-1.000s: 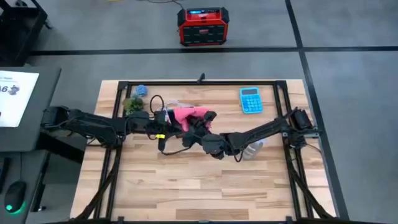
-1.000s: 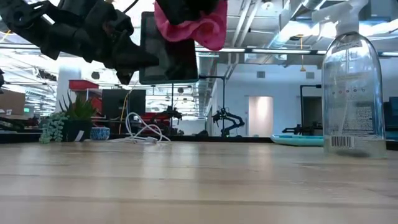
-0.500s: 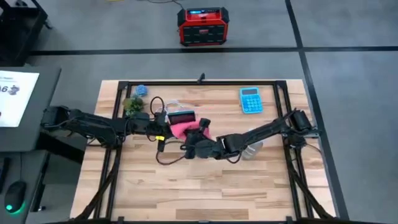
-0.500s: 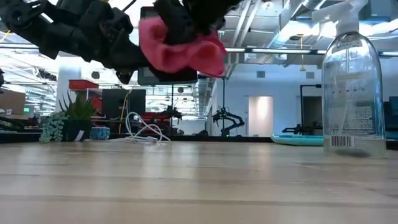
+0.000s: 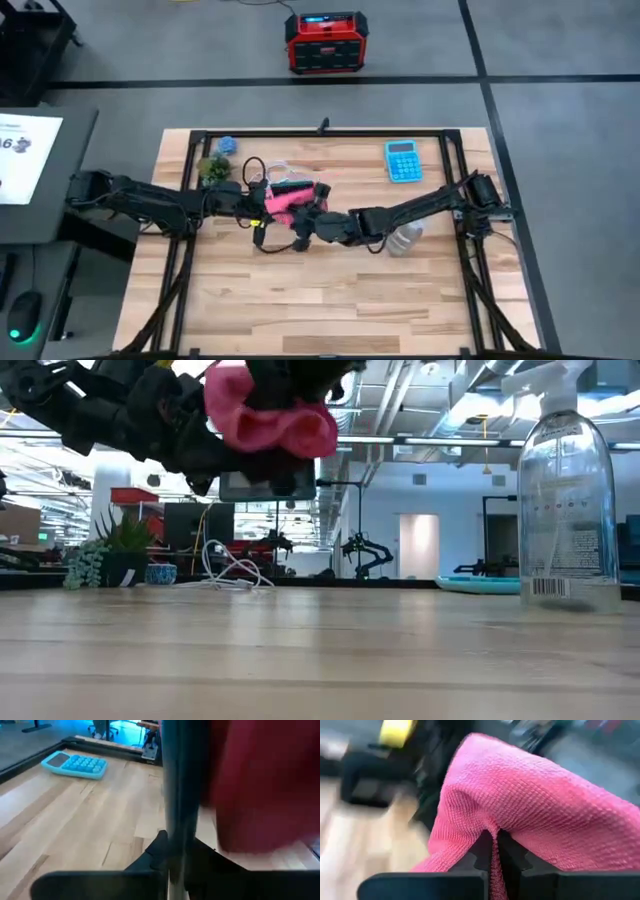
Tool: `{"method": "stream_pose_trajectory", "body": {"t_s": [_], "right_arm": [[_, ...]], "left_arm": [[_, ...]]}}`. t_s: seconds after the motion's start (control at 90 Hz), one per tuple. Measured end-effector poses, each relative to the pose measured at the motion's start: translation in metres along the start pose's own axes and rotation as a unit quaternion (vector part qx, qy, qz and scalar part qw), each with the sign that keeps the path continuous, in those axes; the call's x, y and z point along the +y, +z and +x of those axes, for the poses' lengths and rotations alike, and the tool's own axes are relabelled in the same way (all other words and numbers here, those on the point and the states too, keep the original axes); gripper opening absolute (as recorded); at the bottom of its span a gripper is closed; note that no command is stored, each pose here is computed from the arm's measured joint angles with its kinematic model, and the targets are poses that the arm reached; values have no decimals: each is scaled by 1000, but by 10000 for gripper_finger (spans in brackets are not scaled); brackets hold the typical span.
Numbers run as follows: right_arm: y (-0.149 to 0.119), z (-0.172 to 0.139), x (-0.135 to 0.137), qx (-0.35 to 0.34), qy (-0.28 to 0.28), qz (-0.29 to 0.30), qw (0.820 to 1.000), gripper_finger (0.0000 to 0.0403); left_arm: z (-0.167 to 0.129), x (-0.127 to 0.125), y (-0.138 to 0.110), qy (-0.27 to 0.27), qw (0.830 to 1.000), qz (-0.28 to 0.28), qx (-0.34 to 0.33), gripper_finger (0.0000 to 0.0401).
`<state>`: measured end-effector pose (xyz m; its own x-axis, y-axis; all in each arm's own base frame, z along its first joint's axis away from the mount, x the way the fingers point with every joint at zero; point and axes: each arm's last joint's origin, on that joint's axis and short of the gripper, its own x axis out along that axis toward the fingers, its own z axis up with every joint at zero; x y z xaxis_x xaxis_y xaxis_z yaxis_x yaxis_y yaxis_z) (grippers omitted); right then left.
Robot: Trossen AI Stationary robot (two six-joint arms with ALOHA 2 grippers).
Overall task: Apply microfiber cloth
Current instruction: Wipe the front of the cellphone with the pink microfiber cloth
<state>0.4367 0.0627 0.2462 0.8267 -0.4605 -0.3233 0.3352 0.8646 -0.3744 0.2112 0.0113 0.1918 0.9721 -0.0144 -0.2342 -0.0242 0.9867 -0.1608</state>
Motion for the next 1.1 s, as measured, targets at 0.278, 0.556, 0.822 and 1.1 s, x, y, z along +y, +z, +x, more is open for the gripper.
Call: {"method": "stream_pose_trajectory", "body": {"t_s": [0.278, 0.556, 0.822, 1.1], "right_arm": [[27, 0, -18, -105, -83, -18, 991, 0], [9, 0, -6, -29, -51, -11, 998, 0], [17, -5, 0, -73, -43, -20, 996, 0], [26, -2, -11, -107, -59, 2, 993, 0]], "left_arm": [[0, 0, 3, 2, 1000, 5, -13, 13], [0, 1, 0, 4, 1000, 5, -3, 13], [0, 0, 2, -3, 1000, 9, -10, 13], [0, 0, 3, -4, 1000, -2, -16, 13]]}}
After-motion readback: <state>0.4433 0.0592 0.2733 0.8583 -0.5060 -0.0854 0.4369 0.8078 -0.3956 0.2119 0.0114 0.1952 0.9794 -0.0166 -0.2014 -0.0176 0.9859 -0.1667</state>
